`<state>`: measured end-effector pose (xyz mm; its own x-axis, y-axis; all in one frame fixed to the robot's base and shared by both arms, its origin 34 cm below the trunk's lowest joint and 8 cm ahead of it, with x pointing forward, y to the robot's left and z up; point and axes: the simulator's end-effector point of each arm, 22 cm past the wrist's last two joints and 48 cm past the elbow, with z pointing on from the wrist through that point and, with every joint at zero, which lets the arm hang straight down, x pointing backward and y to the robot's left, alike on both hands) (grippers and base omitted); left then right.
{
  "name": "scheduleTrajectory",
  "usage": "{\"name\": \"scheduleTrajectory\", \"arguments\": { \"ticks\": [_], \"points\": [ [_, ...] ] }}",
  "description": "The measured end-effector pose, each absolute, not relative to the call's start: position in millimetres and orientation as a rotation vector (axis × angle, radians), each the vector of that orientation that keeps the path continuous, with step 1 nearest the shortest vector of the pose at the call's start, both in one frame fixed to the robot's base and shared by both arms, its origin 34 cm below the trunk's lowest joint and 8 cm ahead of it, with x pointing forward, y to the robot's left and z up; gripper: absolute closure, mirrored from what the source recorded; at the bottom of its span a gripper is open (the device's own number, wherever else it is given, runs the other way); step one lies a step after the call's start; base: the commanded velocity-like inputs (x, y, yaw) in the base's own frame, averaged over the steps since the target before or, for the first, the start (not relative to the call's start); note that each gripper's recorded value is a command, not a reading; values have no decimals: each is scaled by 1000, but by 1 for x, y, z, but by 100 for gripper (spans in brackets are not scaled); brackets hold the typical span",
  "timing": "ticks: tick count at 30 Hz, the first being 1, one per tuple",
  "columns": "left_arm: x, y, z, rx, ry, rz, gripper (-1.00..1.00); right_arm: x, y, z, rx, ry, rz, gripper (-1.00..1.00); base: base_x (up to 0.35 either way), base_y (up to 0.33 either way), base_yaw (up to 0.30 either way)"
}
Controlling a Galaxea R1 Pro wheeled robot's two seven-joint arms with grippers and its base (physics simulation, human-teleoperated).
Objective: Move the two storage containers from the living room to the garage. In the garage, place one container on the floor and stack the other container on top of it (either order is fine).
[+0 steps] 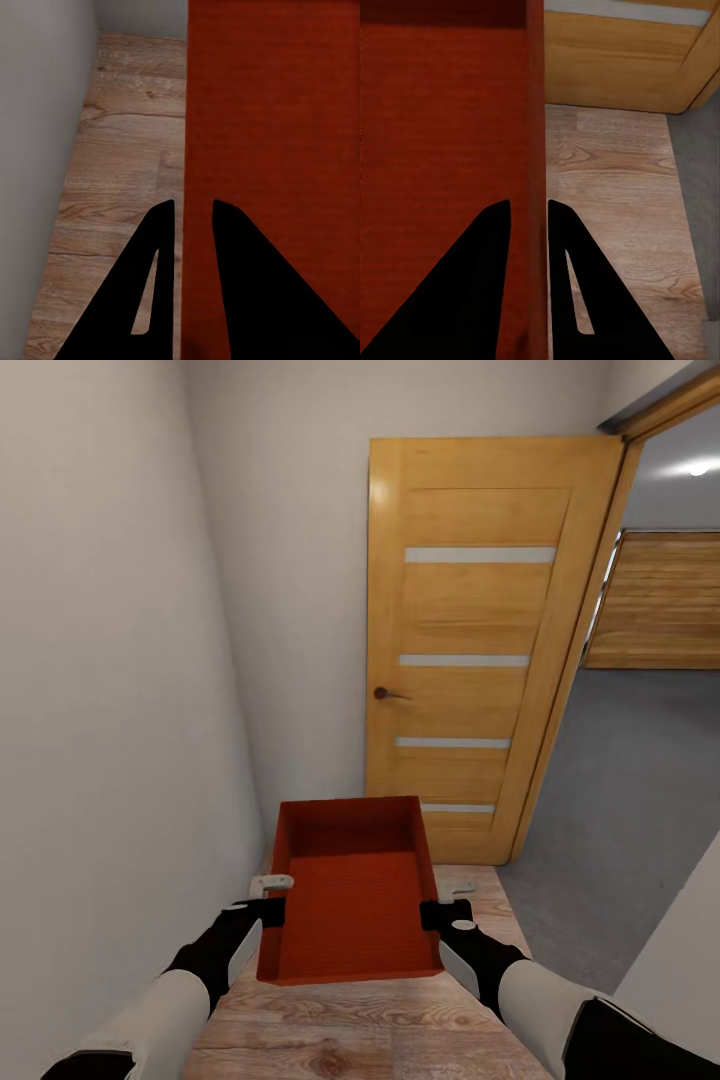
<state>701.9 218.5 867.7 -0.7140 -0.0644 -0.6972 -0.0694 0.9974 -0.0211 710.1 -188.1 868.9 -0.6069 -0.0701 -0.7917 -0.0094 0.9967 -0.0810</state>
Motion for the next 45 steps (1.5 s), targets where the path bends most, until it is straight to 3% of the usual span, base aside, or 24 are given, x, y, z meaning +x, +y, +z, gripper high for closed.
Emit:
{"name": "scheduleTrajectory", "arguments": {
  "ticks": [12, 28, 45],
  "points": [
    [702, 218, 868, -93, 2367, 8, 100, 710, -188, 869, -55, 2222, -84, 100, 18, 0, 0],
    [702, 218, 868, -95, 2364, 7, 100, 710, -189, 870, -58, 2219, -86, 100, 298, 0, -4],
    [702, 218, 868, -92, 2367, 8, 100, 710, -189, 869, -54, 2221, -85, 100, 65, 0, -251]
  ]
}}
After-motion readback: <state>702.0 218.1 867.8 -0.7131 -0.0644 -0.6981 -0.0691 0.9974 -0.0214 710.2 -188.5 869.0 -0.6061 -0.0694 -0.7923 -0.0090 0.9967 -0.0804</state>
